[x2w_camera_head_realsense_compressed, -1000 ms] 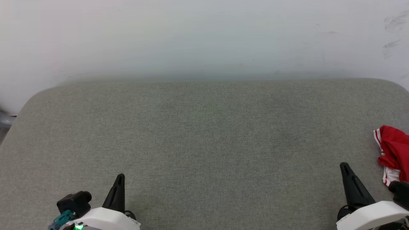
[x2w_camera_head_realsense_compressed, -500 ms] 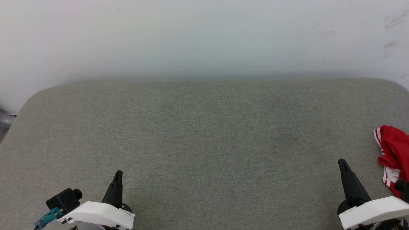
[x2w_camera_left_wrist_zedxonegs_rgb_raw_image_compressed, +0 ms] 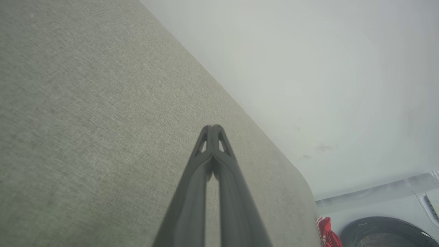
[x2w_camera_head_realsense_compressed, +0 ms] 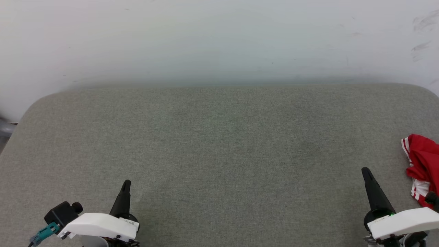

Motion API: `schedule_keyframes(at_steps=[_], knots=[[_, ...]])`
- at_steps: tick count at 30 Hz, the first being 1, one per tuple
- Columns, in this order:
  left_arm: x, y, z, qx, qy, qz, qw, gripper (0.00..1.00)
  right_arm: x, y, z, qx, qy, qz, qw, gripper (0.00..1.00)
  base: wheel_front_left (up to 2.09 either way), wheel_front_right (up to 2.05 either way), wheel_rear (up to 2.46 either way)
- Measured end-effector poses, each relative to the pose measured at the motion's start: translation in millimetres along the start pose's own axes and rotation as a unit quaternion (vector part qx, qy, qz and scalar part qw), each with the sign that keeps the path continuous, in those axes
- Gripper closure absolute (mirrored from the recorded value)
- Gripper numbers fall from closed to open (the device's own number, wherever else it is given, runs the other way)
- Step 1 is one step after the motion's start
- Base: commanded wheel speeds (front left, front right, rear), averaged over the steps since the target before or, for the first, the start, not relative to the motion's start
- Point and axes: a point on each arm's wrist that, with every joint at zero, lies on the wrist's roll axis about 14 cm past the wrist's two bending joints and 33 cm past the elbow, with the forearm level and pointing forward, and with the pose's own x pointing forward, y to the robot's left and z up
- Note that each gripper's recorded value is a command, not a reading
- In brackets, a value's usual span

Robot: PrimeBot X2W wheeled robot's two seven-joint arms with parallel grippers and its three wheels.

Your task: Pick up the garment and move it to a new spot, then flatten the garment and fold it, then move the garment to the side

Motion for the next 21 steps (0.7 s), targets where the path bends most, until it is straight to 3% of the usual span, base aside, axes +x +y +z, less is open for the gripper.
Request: schedule_keyframes(at_steps=[21], knots=[[5.5, -2.3, 5.6, -0.118, -0.001, -0.005, 0.993, 1.00, 8.3, -1.6, -0.9, 0.125, -0.005, 0.003, 0.992, 1.00, 0.00, 0.00, 0.00]])
